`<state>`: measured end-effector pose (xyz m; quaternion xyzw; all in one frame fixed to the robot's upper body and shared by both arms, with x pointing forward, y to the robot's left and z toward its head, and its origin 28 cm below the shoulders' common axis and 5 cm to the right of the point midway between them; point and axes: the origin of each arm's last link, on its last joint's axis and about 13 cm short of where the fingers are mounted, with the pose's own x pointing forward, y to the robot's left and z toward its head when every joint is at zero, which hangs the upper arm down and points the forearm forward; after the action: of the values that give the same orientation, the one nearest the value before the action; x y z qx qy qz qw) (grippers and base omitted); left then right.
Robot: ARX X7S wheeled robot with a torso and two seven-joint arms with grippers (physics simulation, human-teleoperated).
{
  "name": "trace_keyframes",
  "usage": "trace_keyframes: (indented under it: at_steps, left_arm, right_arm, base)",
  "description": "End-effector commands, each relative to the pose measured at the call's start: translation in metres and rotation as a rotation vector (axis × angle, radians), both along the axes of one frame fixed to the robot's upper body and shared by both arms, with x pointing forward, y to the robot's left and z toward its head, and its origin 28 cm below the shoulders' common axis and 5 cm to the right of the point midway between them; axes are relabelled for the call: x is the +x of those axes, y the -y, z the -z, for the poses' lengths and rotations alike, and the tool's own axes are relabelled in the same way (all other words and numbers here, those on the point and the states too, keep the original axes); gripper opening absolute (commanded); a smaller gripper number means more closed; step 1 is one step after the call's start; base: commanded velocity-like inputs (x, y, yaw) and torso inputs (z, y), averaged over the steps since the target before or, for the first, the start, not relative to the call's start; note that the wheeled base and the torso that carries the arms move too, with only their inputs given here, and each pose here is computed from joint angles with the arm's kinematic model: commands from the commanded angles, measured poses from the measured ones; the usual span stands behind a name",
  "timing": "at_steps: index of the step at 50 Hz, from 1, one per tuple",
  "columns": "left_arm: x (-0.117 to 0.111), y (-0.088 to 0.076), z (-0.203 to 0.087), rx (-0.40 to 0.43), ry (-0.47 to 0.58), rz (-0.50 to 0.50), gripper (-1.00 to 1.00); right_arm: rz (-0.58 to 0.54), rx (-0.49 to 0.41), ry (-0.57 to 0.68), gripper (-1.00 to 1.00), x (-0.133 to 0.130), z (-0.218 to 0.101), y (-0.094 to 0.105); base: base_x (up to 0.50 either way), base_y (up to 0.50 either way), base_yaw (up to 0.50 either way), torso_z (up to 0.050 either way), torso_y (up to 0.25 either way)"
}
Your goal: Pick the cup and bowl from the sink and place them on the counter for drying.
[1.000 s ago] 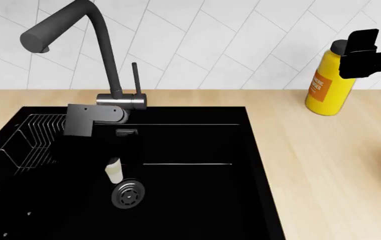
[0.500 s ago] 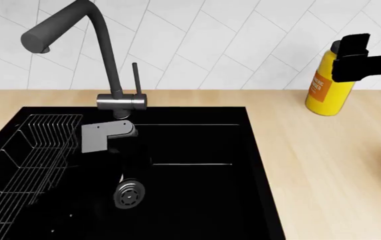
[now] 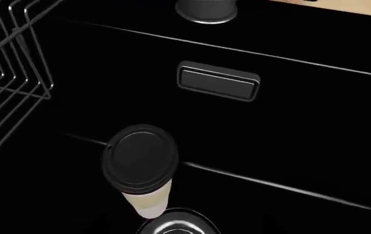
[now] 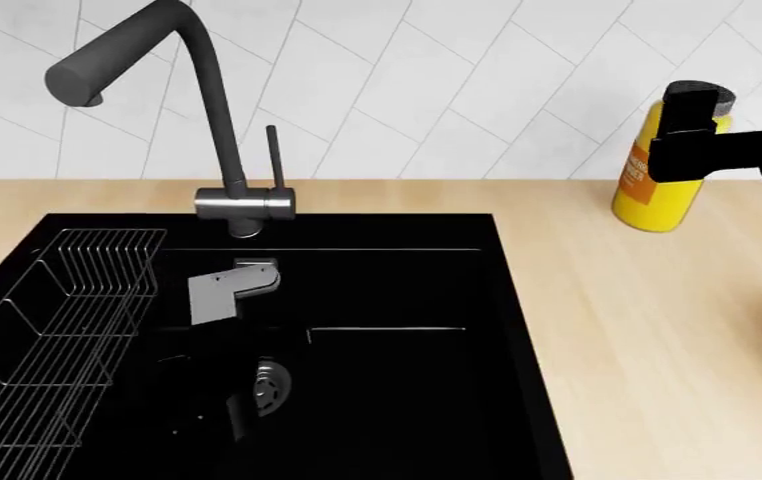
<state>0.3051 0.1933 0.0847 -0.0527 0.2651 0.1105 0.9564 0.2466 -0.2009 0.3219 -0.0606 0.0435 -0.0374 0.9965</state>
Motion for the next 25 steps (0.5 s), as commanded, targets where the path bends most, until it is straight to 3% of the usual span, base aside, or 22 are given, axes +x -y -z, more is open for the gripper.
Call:
trace_keyframes:
  at_steps: [1, 5, 13, 22, 23, 25]
  left_arm:
    - [0.009, 0.004, 0.026, -0.063, -0.078, -0.002, 1.00]
    - [0.014, 0.000, 0.037, -0.044, -0.018, 0.033, 1.00]
    - [0.028, -0.012, 0.049, -0.036, 0.040, -0.014, 1.00]
    - [0.037, -0.015, 0.061, 0.056, 0.011, -0.079, 1.00]
    - [0.037, -0.015, 0.063, 0.023, 0.003, -0.092, 1.00]
    - [0.037, -0.016, 0.067, 0.034, -0.013, -0.095, 1.00]
  right_arm:
    - [-0.004, 0.008, -0.009, 1.00, 0.002, 0.006, -0.001]
    - [-0.003, 0.014, -0.008, 1.00, 0.003, 0.008, 0.000]
    - [-0.008, 0.018, -0.016, 1.00, 0.004, 0.012, -0.002]
    - [-0.009, 0.015, -0.018, 1.00, 0.005, 0.011, -0.003]
    - [-0.010, 0.014, -0.016, 1.00, 0.005, 0.010, -0.003]
    - [-0.010, 0.014, -0.015, 1.00, 0.005, 0.010, -0.003]
  base:
    - [0.00, 0.00, 0.00, 0.000, 0.000]
    - [0.00, 0.00, 0.00, 0.000, 0.000]
    - [0.00, 0.00, 0.00, 0.000, 0.000]
    - [0.00, 0.00, 0.00, 0.000, 0.000]
    - [0.00, 0.00, 0.00, 0.000, 0.000]
    - [0.00, 0.00, 0.00, 0.000, 0.000]
